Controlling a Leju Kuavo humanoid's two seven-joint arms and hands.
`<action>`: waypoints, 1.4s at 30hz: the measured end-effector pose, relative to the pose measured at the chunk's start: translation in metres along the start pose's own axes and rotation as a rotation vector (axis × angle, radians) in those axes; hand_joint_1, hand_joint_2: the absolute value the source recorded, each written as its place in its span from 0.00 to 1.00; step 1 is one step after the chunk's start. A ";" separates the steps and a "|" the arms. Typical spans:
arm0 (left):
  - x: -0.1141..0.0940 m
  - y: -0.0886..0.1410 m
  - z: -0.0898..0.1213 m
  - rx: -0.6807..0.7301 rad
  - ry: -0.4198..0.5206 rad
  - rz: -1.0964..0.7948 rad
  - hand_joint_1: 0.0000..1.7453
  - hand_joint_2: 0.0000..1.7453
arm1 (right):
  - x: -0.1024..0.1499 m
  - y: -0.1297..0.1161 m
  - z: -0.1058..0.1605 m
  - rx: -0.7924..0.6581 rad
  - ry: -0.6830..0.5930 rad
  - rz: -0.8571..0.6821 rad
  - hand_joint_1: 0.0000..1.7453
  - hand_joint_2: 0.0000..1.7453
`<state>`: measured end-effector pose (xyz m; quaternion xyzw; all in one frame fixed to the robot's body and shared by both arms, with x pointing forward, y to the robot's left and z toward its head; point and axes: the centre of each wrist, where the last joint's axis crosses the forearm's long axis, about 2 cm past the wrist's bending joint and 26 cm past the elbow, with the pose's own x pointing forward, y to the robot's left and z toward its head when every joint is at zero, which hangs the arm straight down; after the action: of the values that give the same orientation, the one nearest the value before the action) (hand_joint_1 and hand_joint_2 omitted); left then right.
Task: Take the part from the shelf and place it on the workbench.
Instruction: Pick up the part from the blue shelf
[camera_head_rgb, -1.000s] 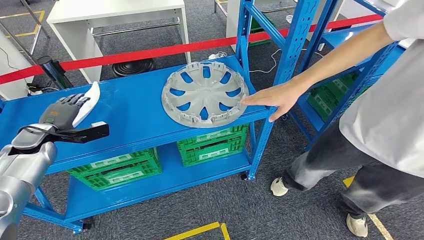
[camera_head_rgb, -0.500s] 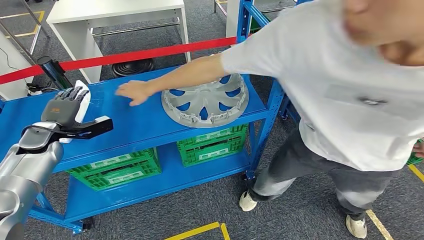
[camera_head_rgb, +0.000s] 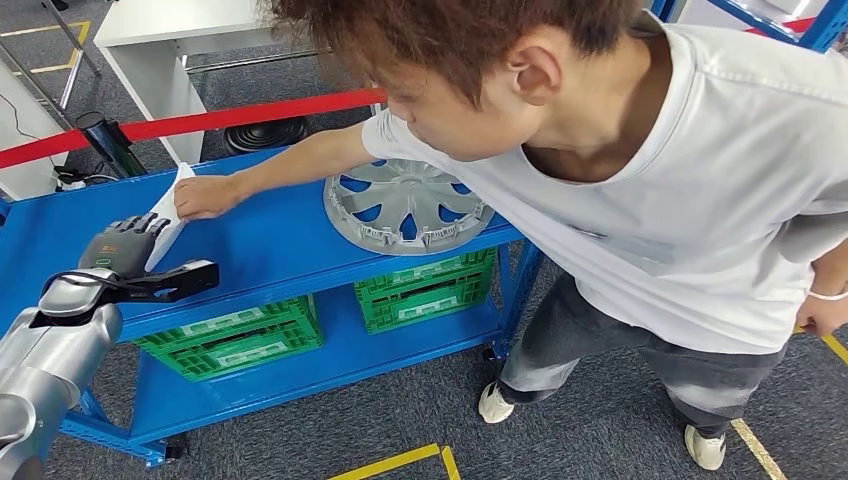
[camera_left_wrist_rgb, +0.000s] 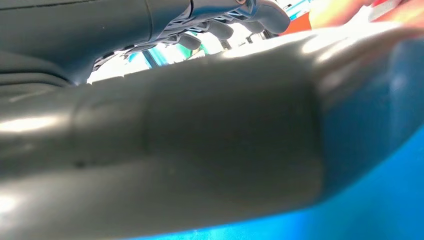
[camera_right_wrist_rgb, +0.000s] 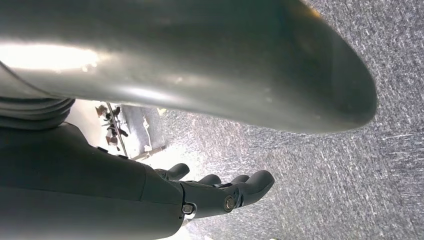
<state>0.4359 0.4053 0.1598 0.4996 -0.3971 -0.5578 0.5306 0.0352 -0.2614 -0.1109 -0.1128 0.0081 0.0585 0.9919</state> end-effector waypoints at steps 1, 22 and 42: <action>0.000 0.000 0.000 -0.001 0.000 0.000 0.00 0.00 | 0.000 0.000 0.000 0.000 0.000 0.000 0.00 0.00; -0.017 -0.007 0.003 -0.148 0.065 -0.080 0.00 0.00 | 0.001 -0.001 0.000 0.007 -0.003 0.013 0.00 0.00; -0.008 -0.019 0.007 -0.090 0.124 -0.137 0.00 0.00 | 0.000 -0.002 -0.001 0.004 -0.003 0.015 0.00 0.00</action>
<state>0.4248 0.4153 0.1441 0.5347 -0.3032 -0.5781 0.5367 0.0358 -0.2637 -0.1110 -0.1105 0.0077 0.0662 0.9916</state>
